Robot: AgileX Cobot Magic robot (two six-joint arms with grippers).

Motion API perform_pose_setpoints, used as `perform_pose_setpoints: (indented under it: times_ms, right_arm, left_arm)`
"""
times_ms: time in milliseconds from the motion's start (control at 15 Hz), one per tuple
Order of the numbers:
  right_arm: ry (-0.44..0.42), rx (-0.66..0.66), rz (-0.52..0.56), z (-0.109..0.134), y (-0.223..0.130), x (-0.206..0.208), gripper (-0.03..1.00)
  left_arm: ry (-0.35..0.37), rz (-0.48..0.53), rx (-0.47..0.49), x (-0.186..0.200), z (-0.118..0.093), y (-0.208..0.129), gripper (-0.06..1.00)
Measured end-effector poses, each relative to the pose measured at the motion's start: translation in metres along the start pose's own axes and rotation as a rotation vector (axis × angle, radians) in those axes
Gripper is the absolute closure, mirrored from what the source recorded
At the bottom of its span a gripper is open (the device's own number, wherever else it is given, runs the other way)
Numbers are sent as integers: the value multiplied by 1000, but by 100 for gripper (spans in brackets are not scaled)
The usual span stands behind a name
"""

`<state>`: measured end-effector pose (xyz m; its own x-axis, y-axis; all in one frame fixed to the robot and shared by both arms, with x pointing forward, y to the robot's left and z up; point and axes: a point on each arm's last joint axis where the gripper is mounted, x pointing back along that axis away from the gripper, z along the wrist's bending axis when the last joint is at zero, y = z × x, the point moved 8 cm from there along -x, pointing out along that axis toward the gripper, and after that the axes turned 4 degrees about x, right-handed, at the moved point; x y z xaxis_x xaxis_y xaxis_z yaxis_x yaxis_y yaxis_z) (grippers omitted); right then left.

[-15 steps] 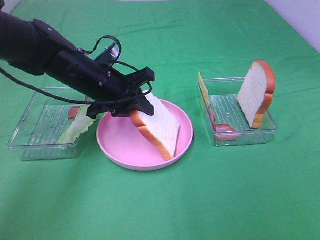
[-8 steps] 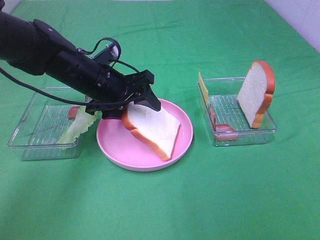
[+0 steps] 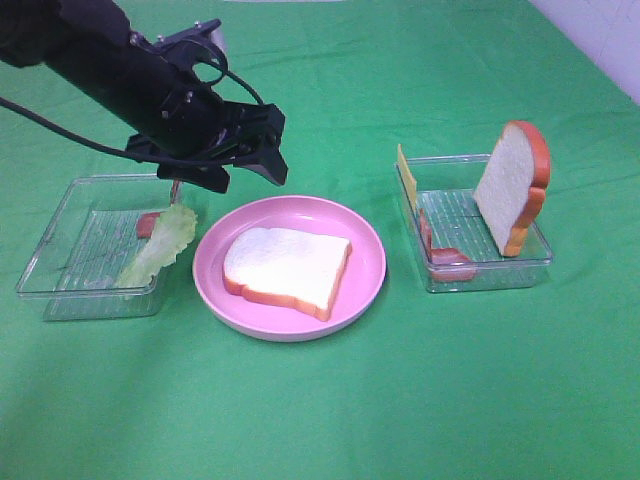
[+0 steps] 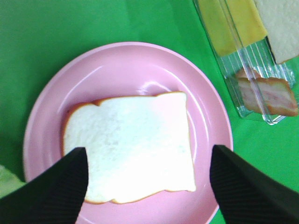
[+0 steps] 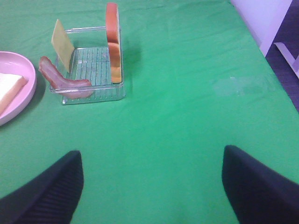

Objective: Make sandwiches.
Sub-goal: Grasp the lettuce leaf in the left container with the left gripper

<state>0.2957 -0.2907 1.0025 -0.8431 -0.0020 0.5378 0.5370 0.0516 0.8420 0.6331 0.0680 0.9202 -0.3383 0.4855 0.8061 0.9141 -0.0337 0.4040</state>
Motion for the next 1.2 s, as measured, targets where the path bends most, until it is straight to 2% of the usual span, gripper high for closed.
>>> perform_pose_setpoints:
  times_ms: [333,467,933,1067,1200]
  right_arm:
    - [5,-2,-1,1,0,0,20]
    - [5,-2,-1,1,0,0,20]
    - [9,-4,-1,2,0,0,20]
    - [10,-4,-1,2,0,0,20]
    - [11,-5,-1,2,0,0,20]
  left_arm:
    - [146,142,15,29,9,-5,26]
    - [232,192,18,39,19,-10,26]
    - [513,320,-191,35,28,-38,25]
    - [554,348,-188,26,37,-42,18]
    - [563,362,-186,16,42,-45,16]
